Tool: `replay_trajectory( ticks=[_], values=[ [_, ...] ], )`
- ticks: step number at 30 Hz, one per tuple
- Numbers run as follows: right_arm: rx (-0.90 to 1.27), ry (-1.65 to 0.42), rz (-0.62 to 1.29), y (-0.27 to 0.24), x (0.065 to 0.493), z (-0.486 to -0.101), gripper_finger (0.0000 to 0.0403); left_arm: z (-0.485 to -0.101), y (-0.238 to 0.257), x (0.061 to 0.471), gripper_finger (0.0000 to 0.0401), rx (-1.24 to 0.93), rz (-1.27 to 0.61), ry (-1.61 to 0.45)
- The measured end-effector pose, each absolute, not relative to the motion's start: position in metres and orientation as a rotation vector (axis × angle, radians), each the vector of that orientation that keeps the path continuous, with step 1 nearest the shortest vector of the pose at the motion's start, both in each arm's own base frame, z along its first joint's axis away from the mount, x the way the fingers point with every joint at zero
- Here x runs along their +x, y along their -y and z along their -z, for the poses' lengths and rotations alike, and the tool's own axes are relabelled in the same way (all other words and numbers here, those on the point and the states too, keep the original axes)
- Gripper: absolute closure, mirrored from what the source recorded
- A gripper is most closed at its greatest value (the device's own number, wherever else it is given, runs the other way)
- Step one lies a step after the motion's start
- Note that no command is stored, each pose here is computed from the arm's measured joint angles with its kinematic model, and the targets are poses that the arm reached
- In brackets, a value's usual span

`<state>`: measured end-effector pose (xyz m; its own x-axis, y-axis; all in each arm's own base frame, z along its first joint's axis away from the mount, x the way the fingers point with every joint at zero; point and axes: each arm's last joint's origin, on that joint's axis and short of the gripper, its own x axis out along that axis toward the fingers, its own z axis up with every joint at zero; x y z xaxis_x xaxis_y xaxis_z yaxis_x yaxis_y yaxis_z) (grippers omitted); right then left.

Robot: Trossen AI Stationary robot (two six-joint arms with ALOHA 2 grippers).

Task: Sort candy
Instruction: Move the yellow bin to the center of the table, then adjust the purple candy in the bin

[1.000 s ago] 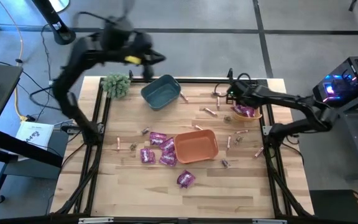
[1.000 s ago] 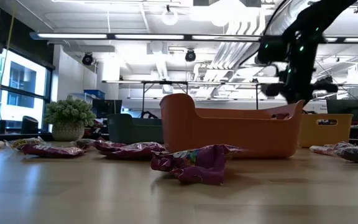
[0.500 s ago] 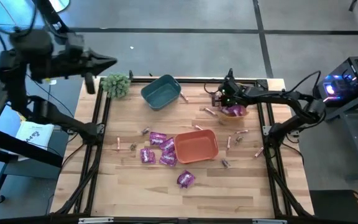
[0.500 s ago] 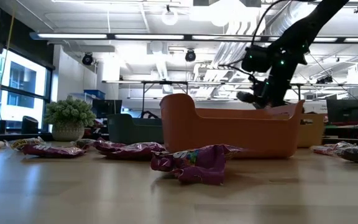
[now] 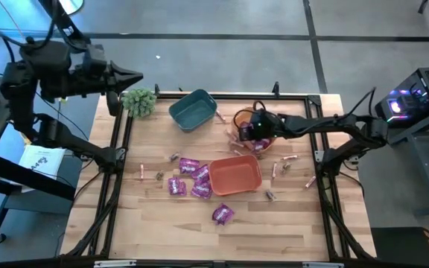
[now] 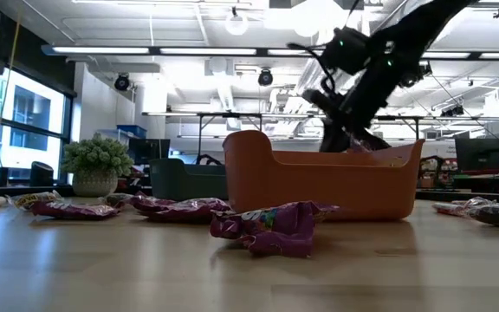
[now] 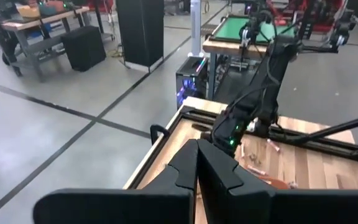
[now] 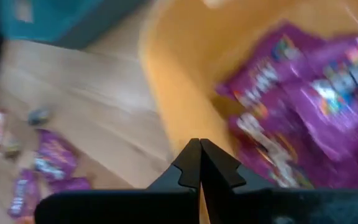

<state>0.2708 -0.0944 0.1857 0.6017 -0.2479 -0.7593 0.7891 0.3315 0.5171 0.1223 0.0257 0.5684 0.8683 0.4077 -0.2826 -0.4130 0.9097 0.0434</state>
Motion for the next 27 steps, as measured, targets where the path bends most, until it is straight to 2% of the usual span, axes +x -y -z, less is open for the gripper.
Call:
replay_trajectory(
  ticks=[5, 8, 12, 17, 22, 27],
  values=[
    [0.914, -0.585, 0.668, 0.099, 0.288, -0.220, 0.0403, -0.563, -0.026, 0.127, 0.0401, -0.009, -0.428, -0.324],
    [0.822, -0.627, 0.647, 0.102, 0.294, -0.250, 0.0403, -0.561, -0.027, 0.129, 0.0401, -0.008, -0.428, -0.332],
    [0.656, -0.861, 0.589, 0.087, 0.289, -0.289, 0.0403, -0.561, -0.026, 0.126, 0.0401, -0.019, -0.430, -0.339],
    [0.568, -1.094, 0.361, 0.044, 0.271, -0.327, 0.0403, -0.560, -0.026, 0.122, 0.0401, -0.021, -0.447, -0.341],
    [0.606, -1.308, 0.297, 0.003, 0.256, -0.317, 0.0403, -0.560, -0.027, 0.123, 0.0401, -0.017, -0.471, -0.341],
    [0.562, -1.291, 0.405, -0.012, 0.259, -0.277, 0.0403, -0.560, -0.028, 0.123, 0.0401, -0.012, -0.498, -0.340]
  ],
)
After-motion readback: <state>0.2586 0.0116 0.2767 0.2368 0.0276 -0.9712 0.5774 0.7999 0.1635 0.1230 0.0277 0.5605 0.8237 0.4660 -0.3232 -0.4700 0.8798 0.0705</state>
